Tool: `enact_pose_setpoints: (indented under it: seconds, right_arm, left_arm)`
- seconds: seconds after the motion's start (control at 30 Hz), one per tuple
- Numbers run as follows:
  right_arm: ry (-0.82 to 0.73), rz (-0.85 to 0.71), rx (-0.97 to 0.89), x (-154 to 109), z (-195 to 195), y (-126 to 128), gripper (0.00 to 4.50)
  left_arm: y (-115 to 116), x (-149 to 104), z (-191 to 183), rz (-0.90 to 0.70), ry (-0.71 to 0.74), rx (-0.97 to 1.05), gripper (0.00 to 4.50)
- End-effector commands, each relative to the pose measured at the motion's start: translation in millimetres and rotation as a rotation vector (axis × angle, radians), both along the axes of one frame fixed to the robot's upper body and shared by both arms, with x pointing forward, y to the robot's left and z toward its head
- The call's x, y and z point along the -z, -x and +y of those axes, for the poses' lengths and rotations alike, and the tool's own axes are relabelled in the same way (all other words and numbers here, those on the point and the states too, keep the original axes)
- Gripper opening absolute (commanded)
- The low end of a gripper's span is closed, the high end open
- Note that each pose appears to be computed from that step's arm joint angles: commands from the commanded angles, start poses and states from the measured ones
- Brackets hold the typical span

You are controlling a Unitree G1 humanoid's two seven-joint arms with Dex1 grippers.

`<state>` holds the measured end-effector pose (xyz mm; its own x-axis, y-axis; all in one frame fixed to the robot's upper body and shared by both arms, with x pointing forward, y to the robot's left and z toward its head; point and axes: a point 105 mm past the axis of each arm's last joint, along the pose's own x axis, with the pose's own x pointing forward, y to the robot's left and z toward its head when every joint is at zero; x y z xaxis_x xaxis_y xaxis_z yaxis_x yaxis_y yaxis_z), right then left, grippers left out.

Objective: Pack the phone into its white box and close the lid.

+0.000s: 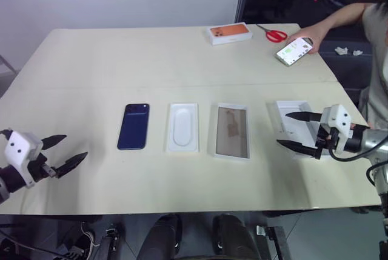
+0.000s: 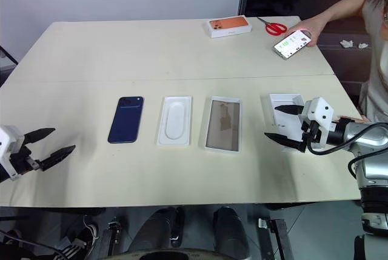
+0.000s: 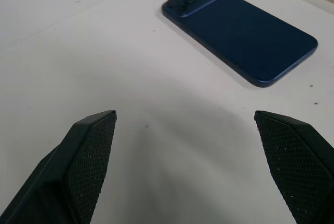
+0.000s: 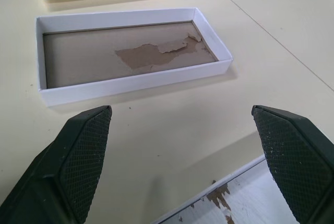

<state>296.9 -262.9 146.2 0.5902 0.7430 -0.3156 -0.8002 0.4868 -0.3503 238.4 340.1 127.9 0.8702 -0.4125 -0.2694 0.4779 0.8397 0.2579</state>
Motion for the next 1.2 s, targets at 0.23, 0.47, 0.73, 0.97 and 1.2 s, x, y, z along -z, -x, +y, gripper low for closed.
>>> enact_pose_setpoints:
  seconds: [0.23, 0.47, 0.73, 0.97, 1.2]
  right_arm:
    - [0.008, -0.057, 0.000, -17.2, -0.1, -2.5, 4.49]
    - [0.022, -0.051, 0.010, -17.0, -6.2, -1.2, 4.49]
    - [0.028, -0.043, 0.070, -19.5, -25.4, -1.9, 4.49]
    - [-0.019, 0.020, 0.104, -15.2, -31.5, -2.2, 4.49]
    - [-0.077, 0.034, 0.081, -21.6, -14.5, -7.8, 4.49]
  left_arm:
    - [-2.1, -16.9, 3.6, -0.053, -0.035, -0.001, 4.46]
    - [-2.5, -20.8, 7.3, -0.070, -0.035, -0.016, 4.46]
    - [0.3, -19.7, 13.1, -0.070, -0.029, -0.041, 4.46]
    - [-0.5, -18.2, 11.5, -0.069, -0.021, -0.043, 4.46]
    - [-8.6, -21.1, -2.2, -0.044, 0.066, -0.029, 4.46]
